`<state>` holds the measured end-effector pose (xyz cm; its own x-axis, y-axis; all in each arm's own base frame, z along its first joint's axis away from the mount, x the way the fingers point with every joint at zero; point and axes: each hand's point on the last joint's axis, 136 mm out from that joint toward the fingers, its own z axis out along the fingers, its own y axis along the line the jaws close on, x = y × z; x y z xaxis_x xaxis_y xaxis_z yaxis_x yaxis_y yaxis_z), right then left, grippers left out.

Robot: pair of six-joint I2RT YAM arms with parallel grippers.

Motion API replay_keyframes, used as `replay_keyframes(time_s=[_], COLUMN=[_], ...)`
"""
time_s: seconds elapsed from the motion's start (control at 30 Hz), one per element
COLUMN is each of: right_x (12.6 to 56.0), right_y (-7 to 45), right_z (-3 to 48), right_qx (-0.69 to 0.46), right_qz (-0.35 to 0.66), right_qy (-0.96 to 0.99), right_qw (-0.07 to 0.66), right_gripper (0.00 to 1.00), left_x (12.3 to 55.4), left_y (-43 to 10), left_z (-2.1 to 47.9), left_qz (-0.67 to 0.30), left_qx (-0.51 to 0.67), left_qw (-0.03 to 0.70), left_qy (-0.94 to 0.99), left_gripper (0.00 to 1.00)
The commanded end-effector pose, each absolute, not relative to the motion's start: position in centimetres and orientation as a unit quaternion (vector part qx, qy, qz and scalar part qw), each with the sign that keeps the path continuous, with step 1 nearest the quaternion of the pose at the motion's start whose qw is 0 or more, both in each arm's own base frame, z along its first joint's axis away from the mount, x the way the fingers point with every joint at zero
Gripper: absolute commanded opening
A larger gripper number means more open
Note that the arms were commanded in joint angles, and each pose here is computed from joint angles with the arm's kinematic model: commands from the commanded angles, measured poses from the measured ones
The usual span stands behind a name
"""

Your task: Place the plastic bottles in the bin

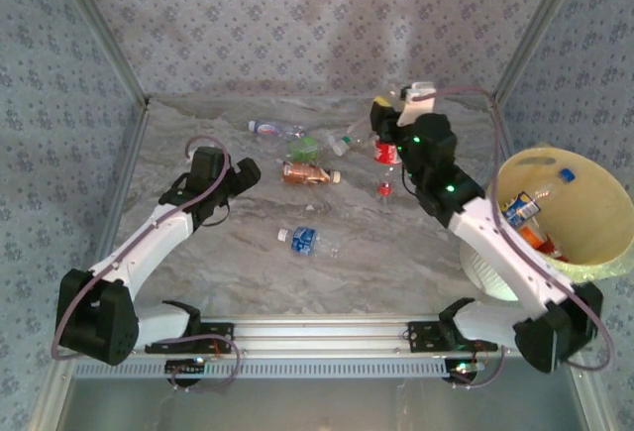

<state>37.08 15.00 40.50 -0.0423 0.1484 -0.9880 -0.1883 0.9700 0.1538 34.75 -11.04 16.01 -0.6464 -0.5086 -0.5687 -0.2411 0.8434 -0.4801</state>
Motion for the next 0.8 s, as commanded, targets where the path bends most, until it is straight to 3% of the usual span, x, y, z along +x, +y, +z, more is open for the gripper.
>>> replay_keyframes(time_s=[0.0,0.2,0.37,0.63,0.77], right_x=[34.5,29.3,25.5,23.9,23.8], right_y=[11.6,4.4,-0.3,-8.4,-12.1], right_z=[45.0,53.2,56.3,54.8,52.2], right_qx=[0.000,0.046,0.092,0.191,0.236], right_qz=[0.082,-0.053,-0.131,-0.286,-0.314], right_qy=[0.681,0.598,0.549,0.552,0.570], right_qw=[0.728,0.798,0.821,0.760,0.721], right_gripper=[0.42,0.42,0.42,0.41,0.41], left_x=[35.3,35.6,35.9,36.1,36.3], left_y=[-11.6,-12.3,-12.7,-13.0,-13.1], left_z=[15.9,15.7,15.9,15.9,16.0], left_qz=[-0.200,-0.212,-0.222,-0.226,-0.226], left_qx=[-0.212,-0.209,-0.211,-0.209,-0.208], left_qw=[0.360,0.349,0.350,0.346,0.345], left_qy=[0.886,0.888,0.886,0.886,0.887], left_gripper=[0.98,0.98,0.98,0.98,0.98])
